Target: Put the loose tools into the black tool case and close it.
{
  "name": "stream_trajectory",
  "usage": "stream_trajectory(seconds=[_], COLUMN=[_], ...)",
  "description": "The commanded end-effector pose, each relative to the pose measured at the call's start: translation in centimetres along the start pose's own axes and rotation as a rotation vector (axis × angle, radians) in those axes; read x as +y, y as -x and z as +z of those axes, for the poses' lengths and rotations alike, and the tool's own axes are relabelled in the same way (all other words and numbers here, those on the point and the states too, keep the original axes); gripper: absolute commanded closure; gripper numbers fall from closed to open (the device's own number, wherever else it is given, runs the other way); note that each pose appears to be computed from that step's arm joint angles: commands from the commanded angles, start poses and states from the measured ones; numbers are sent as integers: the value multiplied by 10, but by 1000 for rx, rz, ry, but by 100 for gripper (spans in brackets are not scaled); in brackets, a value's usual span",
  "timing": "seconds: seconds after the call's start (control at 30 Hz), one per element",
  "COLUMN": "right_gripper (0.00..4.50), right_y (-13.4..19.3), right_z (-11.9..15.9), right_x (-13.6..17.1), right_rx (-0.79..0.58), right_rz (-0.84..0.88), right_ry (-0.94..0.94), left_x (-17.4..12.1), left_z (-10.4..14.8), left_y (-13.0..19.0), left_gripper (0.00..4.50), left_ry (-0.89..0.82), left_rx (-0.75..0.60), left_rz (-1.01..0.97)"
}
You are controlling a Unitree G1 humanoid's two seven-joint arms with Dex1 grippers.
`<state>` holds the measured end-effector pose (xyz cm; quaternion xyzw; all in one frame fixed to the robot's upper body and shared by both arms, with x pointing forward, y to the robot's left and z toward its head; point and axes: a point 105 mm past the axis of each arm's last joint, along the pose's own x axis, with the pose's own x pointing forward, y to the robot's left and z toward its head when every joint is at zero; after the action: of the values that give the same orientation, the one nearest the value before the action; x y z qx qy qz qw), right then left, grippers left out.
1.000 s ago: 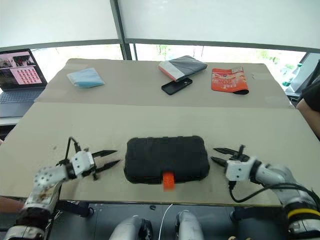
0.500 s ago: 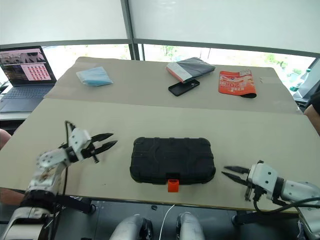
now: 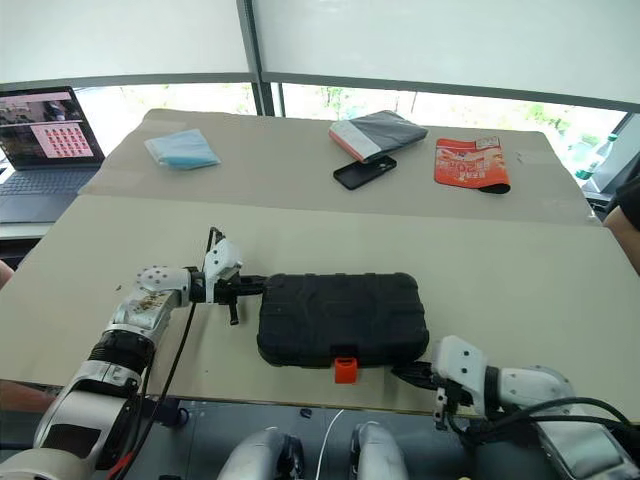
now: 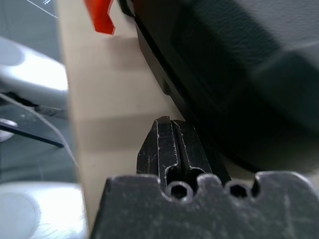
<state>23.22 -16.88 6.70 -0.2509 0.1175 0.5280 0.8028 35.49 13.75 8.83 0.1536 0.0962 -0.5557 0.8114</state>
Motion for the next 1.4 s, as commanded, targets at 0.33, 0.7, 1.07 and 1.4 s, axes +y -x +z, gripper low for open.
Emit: stream_trajectory(seconds=[0.33, 0.7, 1.07, 1.4], right_gripper=[450, 450, 450, 450], right_y=[-47, -26, -17, -24], right_z=[24, 11, 35, 42], right_x=[-76, -59, -36, -31], right_rx=[-87, -97, -206, -193], right_rz=[-227, -255, -313, -313], right_ry=[94, 23, -45, -124], left_x=[4, 7, -41, -66], left_z=[4, 103, 64, 46], left_y=[38, 20, -71, -86], left_gripper=[448, 448, 448, 448], left_ry=[131, -44, -36, 60], left_rx=[-97, -256, 52, 103], left_rz=[183, 39, -149, -189])
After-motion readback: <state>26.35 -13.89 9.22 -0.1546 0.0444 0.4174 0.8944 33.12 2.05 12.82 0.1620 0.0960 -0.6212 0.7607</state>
